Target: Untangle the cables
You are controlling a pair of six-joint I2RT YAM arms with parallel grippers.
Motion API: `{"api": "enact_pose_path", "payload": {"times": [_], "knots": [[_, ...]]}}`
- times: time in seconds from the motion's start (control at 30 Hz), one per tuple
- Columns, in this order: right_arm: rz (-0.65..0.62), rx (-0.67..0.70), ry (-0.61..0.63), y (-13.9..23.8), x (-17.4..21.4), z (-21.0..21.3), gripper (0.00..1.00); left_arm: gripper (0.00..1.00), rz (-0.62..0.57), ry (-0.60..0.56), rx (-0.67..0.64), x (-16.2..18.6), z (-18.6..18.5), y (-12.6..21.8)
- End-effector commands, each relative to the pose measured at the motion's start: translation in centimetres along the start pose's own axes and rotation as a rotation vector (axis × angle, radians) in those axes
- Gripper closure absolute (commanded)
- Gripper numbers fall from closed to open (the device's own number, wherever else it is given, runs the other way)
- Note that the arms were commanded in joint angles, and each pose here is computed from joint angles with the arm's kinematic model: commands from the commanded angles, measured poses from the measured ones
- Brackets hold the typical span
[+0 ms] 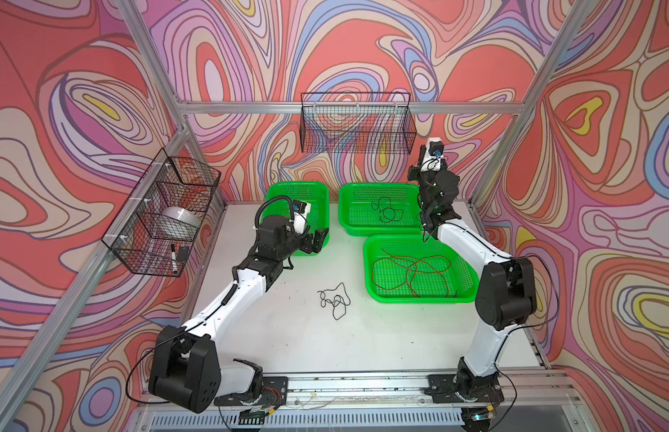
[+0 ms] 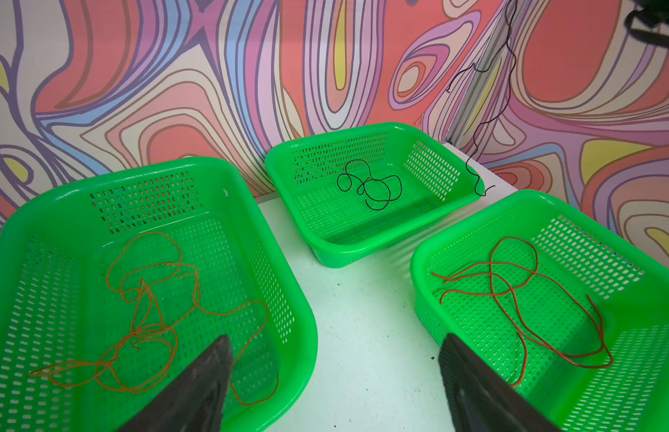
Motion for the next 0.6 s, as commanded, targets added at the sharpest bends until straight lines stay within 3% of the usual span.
{"api": "enact_pose_path", "payload": {"times": [0.0, 0.37, 0.57], "knots": [[-0.048, 0.032, -0.017, -0.3, 0.8, -0.2, 1.0, 0.05, 0.035, -0.024, 0.019, 1.4, -0.6, 0.3], [-0.089, 0.039, -0.056, -2.2, 0.1, 0.0, 1.0, 0.0, 0.074, 0.03, -0.067, 4.3, 0.3, 2.0], [0.016, 0.038, -0.079, -1.7, 5.5, 0.9, 1.0, 0.02, 0.103, 0.054, -0.04, 6.0, -0.2, 2.7]]}}
Point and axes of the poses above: each gripper's point midway between its finger pads, its own y axis back along the fingers, its own z axis along the line the jaws close on, x = y × z, the point moved 1 cm from there along y, back along the fingers, and after that the axes turned 4 degrees about y, right-handed, at the moved point
